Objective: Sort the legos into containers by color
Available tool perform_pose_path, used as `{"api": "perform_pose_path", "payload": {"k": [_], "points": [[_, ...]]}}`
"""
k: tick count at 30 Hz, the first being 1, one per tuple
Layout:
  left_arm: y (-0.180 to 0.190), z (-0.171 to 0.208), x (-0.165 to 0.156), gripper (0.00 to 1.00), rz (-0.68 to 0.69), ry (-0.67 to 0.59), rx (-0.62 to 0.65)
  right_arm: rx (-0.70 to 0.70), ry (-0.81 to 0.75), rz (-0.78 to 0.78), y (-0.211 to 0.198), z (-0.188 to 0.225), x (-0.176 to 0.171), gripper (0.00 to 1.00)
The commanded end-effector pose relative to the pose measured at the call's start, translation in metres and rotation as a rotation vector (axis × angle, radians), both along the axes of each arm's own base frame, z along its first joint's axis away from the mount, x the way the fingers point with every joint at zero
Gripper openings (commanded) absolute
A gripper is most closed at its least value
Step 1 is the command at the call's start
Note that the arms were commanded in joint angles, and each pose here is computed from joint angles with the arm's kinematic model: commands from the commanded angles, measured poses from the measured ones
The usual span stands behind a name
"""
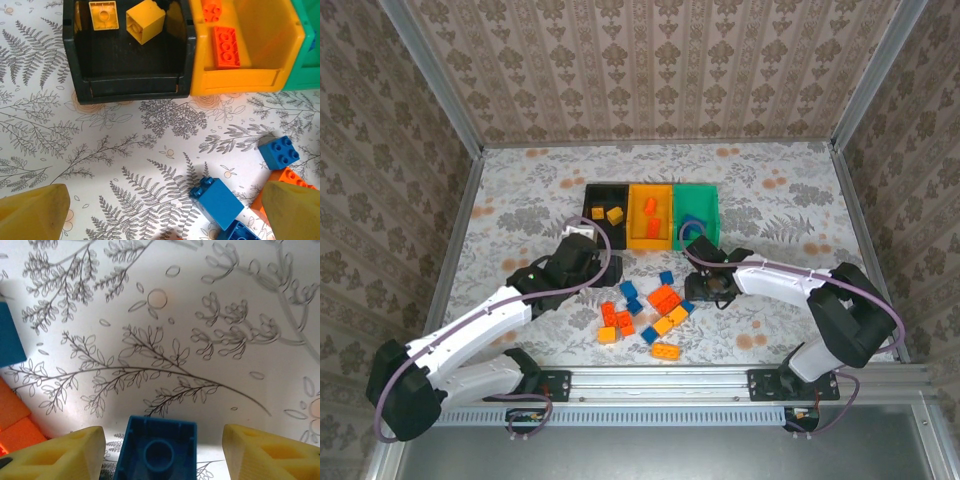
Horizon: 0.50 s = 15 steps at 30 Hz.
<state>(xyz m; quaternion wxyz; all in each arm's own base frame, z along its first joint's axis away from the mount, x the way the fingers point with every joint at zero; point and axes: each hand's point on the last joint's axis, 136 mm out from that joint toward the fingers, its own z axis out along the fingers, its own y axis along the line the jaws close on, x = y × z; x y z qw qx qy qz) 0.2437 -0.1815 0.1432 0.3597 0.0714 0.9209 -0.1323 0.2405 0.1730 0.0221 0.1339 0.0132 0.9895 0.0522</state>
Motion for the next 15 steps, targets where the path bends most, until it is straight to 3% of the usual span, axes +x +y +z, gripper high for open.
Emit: {"api": "perform_pose_path", "payload": {"k": [1, 10, 15], "points": [[0.003, -0.003, -0.001, 1.00, 0.018, 0.014, -0.023, 0.006, 0.070, -0.008, 0.001, -0.015, -0.016, 0.63], [0.005, -0.009, -0.003, 1.00, 0.021, 0.031, -0.021, 0.008, 0.006, 0.014, 0.000, 0.005, -0.008, 0.40], [0.006, -0.015, -0.007, 1.00, 0.015, 0.051, -0.022, 0.038, -0.091, 0.051, 0.004, 0.056, 0.014, 0.33]]}}
